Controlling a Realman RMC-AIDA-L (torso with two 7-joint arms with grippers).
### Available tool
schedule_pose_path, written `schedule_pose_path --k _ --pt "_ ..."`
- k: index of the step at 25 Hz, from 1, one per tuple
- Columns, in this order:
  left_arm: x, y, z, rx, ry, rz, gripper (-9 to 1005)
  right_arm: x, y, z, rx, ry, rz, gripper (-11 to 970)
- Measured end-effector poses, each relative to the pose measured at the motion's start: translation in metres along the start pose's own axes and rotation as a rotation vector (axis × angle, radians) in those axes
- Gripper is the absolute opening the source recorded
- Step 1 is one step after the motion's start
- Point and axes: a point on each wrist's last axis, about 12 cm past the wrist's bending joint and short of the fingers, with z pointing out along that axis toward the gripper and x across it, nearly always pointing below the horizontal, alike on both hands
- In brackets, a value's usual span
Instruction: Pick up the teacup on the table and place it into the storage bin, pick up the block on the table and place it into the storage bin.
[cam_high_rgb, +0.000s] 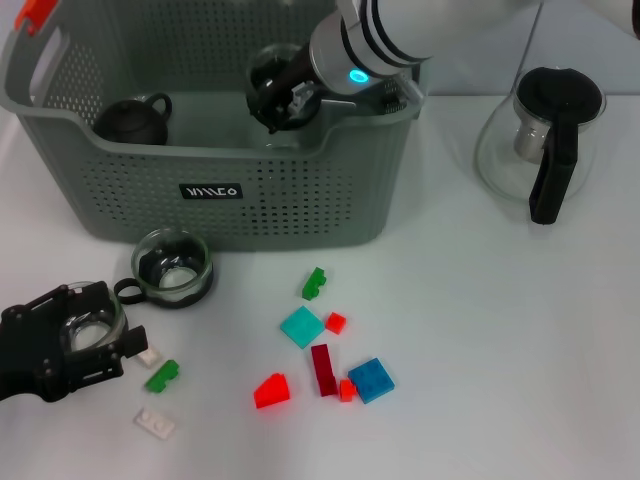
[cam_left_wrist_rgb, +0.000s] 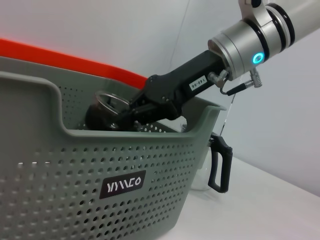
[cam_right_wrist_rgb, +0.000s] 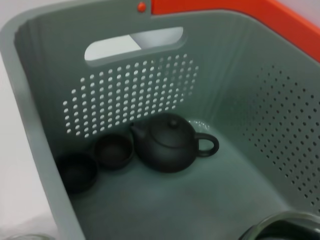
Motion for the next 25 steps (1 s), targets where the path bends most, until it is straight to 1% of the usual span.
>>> schedule_pose_path --k 6,9,12,14,17,19,20,22,23,24,25 --pt "0.0 0.0 0.0 0.0 -0.001 0.0 891 0.001 0.0 0.0 -0.003 0.01 -0.007 181" --pt "0.0 0.0 -0.001 -0.004 -0.002 -0.002 891 0.0 -0.001 -0.001 -0.001 0.005 0.007 205" --pt "0.001 0.0 -0.002 -0.007 -0.003 -0.004 891 -0.005 -0.003 -0.003 0.008 -0.02 0.029 248" --pt "0.001 0.0 -0.002 -0.008 -0.004 -0.004 891 -0.012 -0.006 -0.008 0.01 -0.064 0.048 277" --pt "0.001 0.0 -0.002 -0.009 -0.004 -0.005 890 -0.025 -0.016 -0.028 -0.005 -0.191 0.1 413" --pt "0.001 -0.001 -0.002 -0.006 -0.005 -0.006 890 -0.029 -0.025 -0.052 -0.014 -0.31 0.132 503" --pt "0.001 -0.001 -0.002 -0.004 -0.006 -0.006 890 -0.028 -0.028 -0.065 -0.027 -0.374 0.142 519" --pt "0.001 -0.001 -0.002 -0.003 -0.006 -0.007 890 -0.018 -0.031 -0.087 -0.07 -0.485 0.142 550" --pt "0.001 -0.001 -0.002 -0.004 -0.006 -0.007 890 -0.011 -0.032 -0.097 -0.112 -0.544 0.142 566" --pt "0.001 -0.001 -0.002 -0.005 -0.006 -0.008 890 -0.002 -0.032 -0.107 -0.151 -0.608 0.133 582" --pt "0.002 -0.001 -0.002 -0.005 -0.006 -0.008 890 0.011 -0.033 -0.116 -0.194 -0.669 0.128 598"
